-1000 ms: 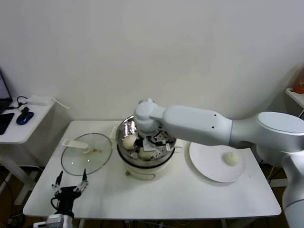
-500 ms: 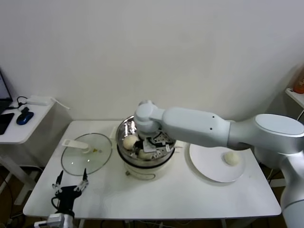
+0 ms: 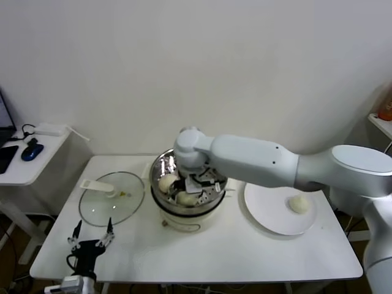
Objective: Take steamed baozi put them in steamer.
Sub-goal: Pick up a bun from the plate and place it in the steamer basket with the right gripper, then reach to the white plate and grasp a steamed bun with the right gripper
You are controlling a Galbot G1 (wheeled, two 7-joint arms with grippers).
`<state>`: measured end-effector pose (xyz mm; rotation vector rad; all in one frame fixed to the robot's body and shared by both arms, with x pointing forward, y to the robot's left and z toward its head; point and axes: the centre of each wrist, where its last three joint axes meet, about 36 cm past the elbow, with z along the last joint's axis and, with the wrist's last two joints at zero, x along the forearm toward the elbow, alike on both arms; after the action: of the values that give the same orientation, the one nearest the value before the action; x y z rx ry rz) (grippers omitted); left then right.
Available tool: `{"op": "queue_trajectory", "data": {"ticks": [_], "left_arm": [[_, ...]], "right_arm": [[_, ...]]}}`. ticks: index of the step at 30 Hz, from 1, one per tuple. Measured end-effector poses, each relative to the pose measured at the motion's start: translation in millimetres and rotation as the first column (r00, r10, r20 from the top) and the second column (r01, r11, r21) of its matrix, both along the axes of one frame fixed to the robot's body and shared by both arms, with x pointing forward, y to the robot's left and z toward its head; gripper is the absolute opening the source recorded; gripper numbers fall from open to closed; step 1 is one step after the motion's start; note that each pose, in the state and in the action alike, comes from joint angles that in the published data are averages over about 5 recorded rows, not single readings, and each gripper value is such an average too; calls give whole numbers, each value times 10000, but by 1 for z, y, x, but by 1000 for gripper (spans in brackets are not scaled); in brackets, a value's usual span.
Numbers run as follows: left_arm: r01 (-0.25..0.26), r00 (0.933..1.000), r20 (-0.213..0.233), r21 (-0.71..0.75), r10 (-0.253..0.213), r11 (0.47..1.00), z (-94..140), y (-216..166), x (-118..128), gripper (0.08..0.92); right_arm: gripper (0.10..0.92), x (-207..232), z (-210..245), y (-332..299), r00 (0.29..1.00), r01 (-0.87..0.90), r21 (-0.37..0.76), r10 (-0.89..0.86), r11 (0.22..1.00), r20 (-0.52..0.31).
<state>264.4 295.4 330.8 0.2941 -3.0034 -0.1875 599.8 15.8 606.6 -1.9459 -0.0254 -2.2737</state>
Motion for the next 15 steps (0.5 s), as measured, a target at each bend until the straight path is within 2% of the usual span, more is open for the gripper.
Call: {"op": "queue_trajectory", "data": {"ticks": [9, 15], "left_arm": [[58, 10000, -3, -38, -58, 10000, 0, -2, 0, 823], [90, 9999, 93, -18, -89, 10000, 3, -2, 2, 823]], "right_arm": [[823, 20, 40, -22, 9973, 724, 239, -726, 9971, 81], [823, 44, 75, -64, 9565, 2914, 846, -2888, 9529, -417]]}}
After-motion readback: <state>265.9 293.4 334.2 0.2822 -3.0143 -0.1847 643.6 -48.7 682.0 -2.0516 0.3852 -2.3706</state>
